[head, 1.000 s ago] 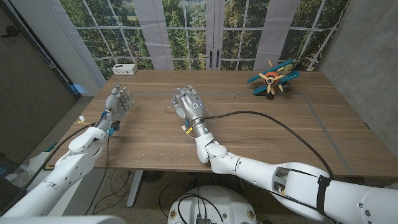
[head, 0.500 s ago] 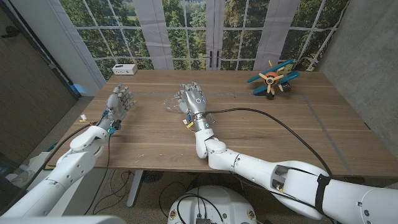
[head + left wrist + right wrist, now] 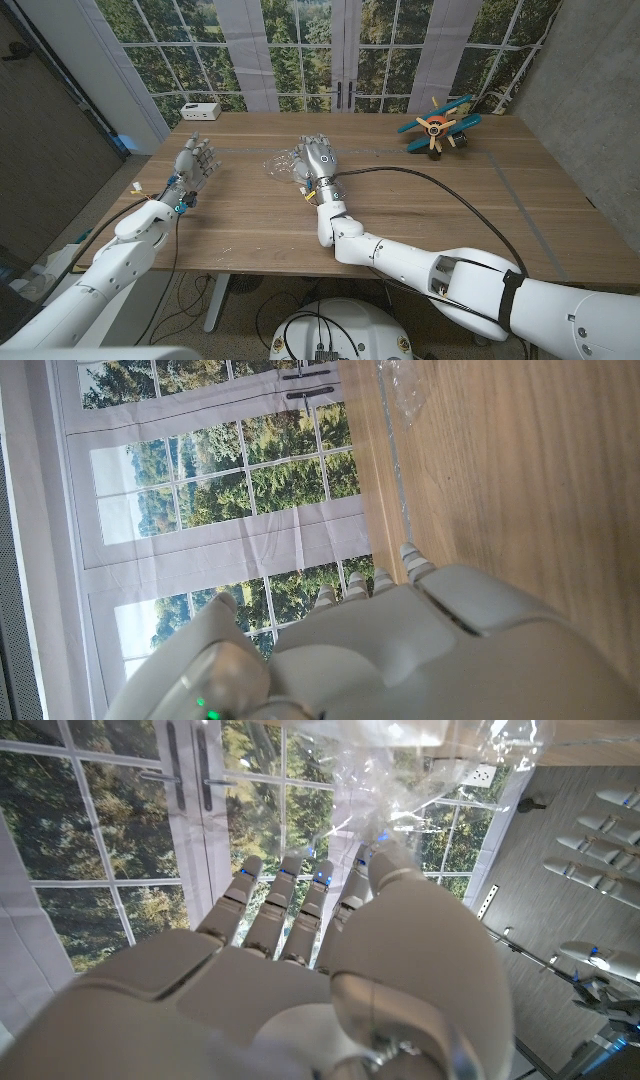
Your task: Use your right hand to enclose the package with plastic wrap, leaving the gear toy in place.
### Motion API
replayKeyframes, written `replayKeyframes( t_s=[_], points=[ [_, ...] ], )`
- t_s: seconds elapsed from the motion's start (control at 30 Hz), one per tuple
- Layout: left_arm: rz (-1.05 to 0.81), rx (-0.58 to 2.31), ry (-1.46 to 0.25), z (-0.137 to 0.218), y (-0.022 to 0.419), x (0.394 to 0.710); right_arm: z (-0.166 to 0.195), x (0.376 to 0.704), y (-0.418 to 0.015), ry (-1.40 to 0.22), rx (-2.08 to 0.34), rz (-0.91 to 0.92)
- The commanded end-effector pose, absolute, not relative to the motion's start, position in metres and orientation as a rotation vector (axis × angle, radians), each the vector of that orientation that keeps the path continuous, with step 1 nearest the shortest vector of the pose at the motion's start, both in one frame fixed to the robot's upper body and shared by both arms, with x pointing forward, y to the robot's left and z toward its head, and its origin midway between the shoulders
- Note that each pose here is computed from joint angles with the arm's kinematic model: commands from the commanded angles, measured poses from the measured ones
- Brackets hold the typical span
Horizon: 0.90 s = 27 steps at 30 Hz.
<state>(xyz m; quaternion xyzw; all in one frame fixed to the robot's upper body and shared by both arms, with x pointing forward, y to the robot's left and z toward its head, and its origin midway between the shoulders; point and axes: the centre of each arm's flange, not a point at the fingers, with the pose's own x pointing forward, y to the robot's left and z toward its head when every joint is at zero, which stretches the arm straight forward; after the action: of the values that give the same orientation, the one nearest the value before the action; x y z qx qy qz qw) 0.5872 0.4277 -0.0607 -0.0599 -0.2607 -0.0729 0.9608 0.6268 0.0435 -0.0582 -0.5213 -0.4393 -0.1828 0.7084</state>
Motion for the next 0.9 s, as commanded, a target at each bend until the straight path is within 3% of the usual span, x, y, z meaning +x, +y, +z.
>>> replayKeyframes(
  t_s=[0.03, 0.9],
  points=[
    [-0.151, -0.115, -0.528, -0.057, 0.425, 0.587, -0.061, 0.648, 0.030, -0.870, -1.168, -0.408],
    [-0.164, -0.101, -0.535, -0.051, 0.413, 0.588, -0.085, 0.646, 0.012, -0.766, -1.310, -0.361]
  ],
)
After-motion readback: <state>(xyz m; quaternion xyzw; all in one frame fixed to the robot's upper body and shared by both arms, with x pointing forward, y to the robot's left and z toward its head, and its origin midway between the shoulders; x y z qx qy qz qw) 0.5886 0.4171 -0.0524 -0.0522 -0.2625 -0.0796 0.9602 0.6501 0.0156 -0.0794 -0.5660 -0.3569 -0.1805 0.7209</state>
